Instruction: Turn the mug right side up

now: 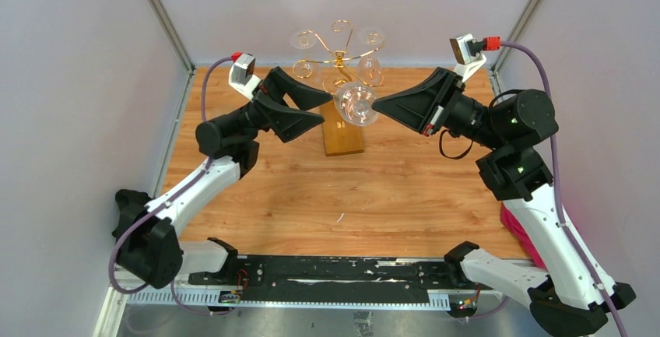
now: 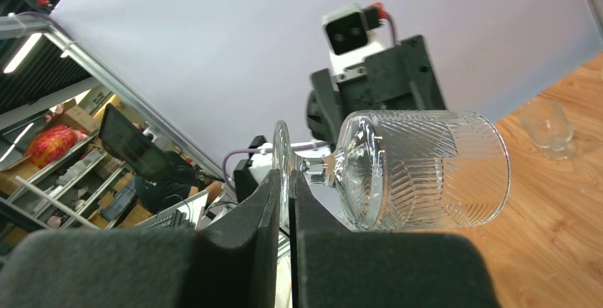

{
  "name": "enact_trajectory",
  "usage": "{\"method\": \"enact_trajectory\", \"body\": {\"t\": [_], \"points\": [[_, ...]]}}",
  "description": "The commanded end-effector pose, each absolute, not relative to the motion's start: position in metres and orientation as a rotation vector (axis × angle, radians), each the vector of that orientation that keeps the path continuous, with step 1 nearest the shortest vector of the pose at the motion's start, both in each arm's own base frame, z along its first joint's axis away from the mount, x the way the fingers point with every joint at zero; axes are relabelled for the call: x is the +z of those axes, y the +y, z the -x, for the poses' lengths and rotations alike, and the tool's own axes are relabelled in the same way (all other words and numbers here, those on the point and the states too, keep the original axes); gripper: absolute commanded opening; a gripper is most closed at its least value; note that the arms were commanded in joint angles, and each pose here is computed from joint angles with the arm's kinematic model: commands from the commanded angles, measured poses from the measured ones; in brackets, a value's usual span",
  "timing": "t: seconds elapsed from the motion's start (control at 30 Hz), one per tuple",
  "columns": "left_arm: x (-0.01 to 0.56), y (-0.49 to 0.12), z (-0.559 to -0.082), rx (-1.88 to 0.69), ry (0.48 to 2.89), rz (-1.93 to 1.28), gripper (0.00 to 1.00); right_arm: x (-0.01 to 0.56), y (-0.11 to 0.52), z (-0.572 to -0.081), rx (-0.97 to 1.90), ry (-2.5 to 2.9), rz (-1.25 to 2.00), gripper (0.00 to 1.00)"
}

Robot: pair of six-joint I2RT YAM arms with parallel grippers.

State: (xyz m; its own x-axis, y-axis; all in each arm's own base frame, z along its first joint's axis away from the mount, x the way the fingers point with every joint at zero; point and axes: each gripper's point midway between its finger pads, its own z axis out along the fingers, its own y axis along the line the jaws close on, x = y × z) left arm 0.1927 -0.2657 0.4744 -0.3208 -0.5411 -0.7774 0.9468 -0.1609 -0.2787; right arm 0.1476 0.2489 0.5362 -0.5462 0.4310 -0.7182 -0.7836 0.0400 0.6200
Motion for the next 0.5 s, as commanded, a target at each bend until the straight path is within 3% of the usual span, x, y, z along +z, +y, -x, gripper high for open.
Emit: {"method": "enact_trajectory", "body": {"t": [0.0,0.47], "points": [[0.479,-0.260,-0.169,-1.797,0.788,-0.714,0.73,0.577,0.237,-0.114,1.730,1.192,0.485,0.00],[0.488,-0.262,-0.169,-1.819,0.773,-0.711,0.73,0.586,0.252,-0.125,1.857,1.127,0.517,0.00]]}}
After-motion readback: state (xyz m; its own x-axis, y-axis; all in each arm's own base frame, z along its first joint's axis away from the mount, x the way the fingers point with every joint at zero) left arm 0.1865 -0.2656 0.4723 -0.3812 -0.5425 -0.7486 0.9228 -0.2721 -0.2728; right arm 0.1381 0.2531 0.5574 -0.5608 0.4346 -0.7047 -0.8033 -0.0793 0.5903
